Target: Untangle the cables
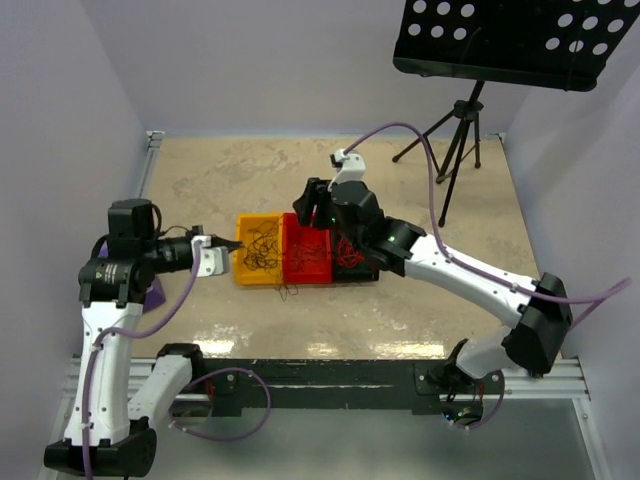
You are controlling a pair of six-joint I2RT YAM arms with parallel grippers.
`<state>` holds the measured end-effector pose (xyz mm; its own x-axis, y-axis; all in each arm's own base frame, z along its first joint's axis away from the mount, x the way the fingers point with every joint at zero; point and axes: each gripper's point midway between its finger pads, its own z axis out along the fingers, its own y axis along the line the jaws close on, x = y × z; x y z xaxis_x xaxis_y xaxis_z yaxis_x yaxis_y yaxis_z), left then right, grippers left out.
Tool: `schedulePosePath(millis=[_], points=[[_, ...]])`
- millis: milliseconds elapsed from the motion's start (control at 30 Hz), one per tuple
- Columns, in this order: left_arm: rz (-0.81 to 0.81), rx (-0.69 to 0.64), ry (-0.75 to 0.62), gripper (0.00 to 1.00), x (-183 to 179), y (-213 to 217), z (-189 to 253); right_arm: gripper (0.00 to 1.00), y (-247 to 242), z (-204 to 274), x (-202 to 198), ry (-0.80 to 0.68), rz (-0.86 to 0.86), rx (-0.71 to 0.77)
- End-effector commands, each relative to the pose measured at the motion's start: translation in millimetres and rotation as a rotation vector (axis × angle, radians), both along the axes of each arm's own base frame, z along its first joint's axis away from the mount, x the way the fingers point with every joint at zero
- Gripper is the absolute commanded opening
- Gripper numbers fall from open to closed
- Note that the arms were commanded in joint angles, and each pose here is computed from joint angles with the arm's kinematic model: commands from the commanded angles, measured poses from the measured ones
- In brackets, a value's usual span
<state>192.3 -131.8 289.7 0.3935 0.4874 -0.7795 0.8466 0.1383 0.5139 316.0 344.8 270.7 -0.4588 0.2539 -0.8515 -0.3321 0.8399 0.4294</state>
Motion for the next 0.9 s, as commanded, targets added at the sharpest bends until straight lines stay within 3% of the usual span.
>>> schedulePosePath(millis=[0, 133, 367, 700, 867], points=[[-0.115, -0.241, -0.106, 0.0, -3, -26, 87, 0.62, -22, 36, -7, -0.055, -0.044, 0.052], [-0.131, -0.335, -0.181, 0.0, 6, -31, 132, 0.61, -47, 64, -10, -0.104, -0.12, 0.092], [-0.173, -0.439, -0.189, 0.0, 20, -41, 158, 0.61, -68, 75, -12, -0.12, -0.19, 0.137], [-0.139, -0.412, -0.118, 0.0, 53, -64, 111, 0.62, -106, 93, -19, -0.153, -0.291, 0.193], [-0.079, -0.281, -0.035, 0.0, 74, -70, 52, 0.62, -124, 101, -23, -0.169, -0.326, 0.212]])
